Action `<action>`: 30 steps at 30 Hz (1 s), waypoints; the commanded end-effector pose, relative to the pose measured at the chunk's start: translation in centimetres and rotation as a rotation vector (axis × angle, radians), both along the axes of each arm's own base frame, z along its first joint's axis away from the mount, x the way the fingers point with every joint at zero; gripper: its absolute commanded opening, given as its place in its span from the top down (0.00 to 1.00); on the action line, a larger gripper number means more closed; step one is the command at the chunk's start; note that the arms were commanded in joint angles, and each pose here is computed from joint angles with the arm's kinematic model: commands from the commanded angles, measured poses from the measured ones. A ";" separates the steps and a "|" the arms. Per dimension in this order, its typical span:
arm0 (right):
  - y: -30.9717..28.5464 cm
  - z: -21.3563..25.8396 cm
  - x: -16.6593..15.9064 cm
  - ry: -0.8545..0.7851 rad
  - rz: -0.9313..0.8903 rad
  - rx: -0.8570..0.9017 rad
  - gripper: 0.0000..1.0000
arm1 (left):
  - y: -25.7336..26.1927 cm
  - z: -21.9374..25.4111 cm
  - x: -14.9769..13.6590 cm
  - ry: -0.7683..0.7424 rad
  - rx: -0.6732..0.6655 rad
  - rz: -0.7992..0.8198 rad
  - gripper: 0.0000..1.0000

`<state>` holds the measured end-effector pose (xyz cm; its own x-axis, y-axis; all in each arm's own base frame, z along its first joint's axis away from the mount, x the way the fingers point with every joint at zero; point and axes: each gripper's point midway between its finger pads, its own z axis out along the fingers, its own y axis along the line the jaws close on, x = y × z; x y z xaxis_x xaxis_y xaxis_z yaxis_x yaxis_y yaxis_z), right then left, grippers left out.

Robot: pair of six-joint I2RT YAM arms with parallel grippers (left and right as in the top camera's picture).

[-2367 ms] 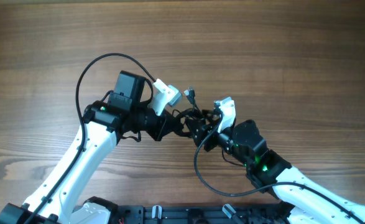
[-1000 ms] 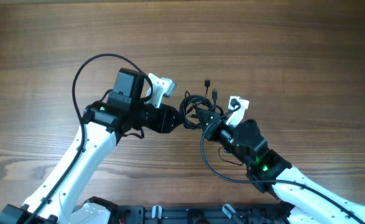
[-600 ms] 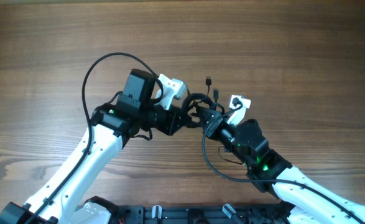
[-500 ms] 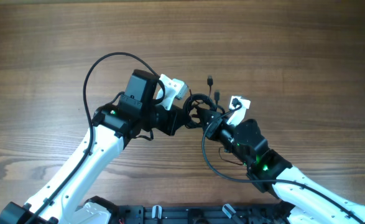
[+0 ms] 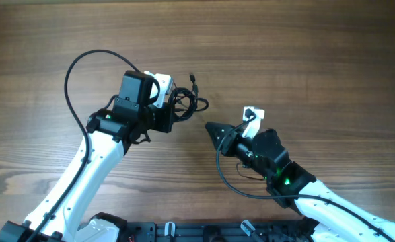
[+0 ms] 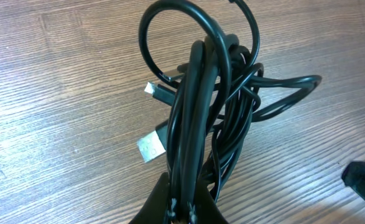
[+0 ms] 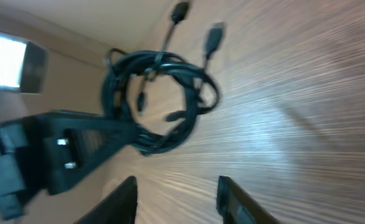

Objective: Untangle cables

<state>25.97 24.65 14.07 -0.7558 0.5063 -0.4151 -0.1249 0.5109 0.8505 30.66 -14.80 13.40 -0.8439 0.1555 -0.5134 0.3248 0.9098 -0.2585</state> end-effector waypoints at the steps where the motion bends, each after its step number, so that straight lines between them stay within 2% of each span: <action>1: 0.8 1.8 -0.1 0.022 0.006 0.118 0.64 | -2.2 1.2 -0.8 0.009 -0.103 -0.085 0.96; 6: 1.3 2.0 0.9 -0.004 -0.012 0.152 0.66 | -4.6 1.7 -2.4 0.037 -0.173 -0.173 0.96; 11: 2.0 0.8 1.7 0.007 -0.018 0.173 0.68 | -6.2 1.7 -3.6 0.042 -0.172 -0.232 0.96; 17: 1.7 -0.8 2.6 0.032 -0.071 0.157 0.77 | -7.7 1.7 -4.8 0.047 -0.171 -0.290 0.96; 25: 0.4 -0.8 3.9 0.006 -0.169 0.142 0.78 | -8.4 1.7 -5.4 0.049 -0.170 -0.314 0.96; 28: 0.9 -0.8 3.5 0.013 -0.137 0.148 0.71 | -7.5 1.3 -4.5 0.030 -0.126 -0.270 0.96; 30: 1.7 -0.5 2.8 0.020 -0.079 0.164 0.47 | -6.2 1.0 -3.4 0.027 -0.092 -0.177 0.96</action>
<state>29.01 25.79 13.70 -0.6963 0.6453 -0.3143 -0.0651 0.3793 0.9230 26.29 -21.69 14.01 -0.8115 0.3034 -0.4995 0.5166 0.7721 -0.3702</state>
